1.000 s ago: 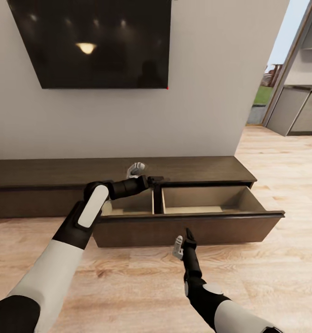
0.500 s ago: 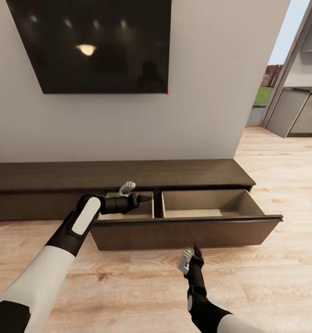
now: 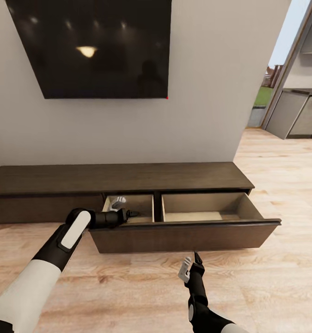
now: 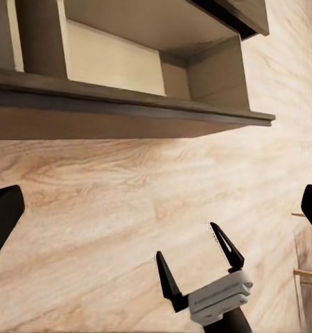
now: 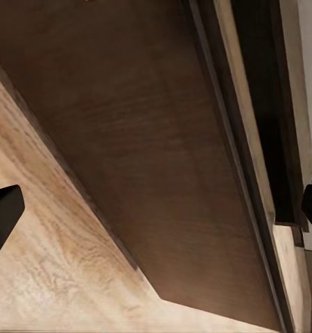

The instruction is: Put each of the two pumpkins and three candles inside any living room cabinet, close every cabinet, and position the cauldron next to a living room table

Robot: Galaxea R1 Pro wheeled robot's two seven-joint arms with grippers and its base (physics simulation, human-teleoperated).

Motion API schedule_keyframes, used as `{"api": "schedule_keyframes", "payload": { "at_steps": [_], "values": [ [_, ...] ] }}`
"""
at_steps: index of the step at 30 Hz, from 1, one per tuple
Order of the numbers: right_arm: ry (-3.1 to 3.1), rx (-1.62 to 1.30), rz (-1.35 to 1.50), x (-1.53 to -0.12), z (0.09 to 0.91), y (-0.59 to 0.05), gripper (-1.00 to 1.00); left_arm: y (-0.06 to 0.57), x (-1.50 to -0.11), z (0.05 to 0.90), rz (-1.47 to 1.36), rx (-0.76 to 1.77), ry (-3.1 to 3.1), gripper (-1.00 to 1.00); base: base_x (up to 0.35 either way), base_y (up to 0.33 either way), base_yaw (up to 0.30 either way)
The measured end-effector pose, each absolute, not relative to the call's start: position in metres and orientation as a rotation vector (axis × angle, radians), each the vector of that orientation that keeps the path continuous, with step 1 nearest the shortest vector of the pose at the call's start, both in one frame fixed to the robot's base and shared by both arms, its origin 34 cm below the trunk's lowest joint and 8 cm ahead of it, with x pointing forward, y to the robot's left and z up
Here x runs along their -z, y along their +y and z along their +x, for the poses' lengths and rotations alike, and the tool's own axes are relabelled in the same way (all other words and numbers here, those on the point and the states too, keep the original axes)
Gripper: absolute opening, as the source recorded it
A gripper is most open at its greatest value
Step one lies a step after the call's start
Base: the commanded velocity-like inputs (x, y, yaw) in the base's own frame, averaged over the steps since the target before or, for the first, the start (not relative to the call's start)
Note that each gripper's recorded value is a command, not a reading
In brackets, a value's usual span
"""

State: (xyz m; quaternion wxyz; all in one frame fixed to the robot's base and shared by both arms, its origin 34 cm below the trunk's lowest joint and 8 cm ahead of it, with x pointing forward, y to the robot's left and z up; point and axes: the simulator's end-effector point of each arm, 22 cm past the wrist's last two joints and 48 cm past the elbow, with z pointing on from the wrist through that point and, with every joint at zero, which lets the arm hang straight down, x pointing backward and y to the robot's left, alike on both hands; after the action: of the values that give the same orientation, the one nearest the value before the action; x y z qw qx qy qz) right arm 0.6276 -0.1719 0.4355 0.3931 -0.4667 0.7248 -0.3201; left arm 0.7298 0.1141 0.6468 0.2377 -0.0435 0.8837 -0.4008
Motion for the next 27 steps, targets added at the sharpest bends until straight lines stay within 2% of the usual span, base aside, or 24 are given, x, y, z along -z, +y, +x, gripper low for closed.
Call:
{"api": "schedule_keyframes", "payload": {
  "at_steps": [14, 27],
  "values": [
    [1.879, 0.814, -1.236, -0.446, 0.613, -0.181, 1.00, 0.160, -0.633, 0.710, -0.145, 0.991, 2.521, 1.00, 0.000, 0.000, 0.000],
    [1.898, 0.808, -1.252, -0.465, 0.610, -0.185, 1.00, 0.198, -0.596, 0.680, -0.284, 0.923, 2.672, 1.00, 0.000, 0.000, 0.000]
  ]
}}
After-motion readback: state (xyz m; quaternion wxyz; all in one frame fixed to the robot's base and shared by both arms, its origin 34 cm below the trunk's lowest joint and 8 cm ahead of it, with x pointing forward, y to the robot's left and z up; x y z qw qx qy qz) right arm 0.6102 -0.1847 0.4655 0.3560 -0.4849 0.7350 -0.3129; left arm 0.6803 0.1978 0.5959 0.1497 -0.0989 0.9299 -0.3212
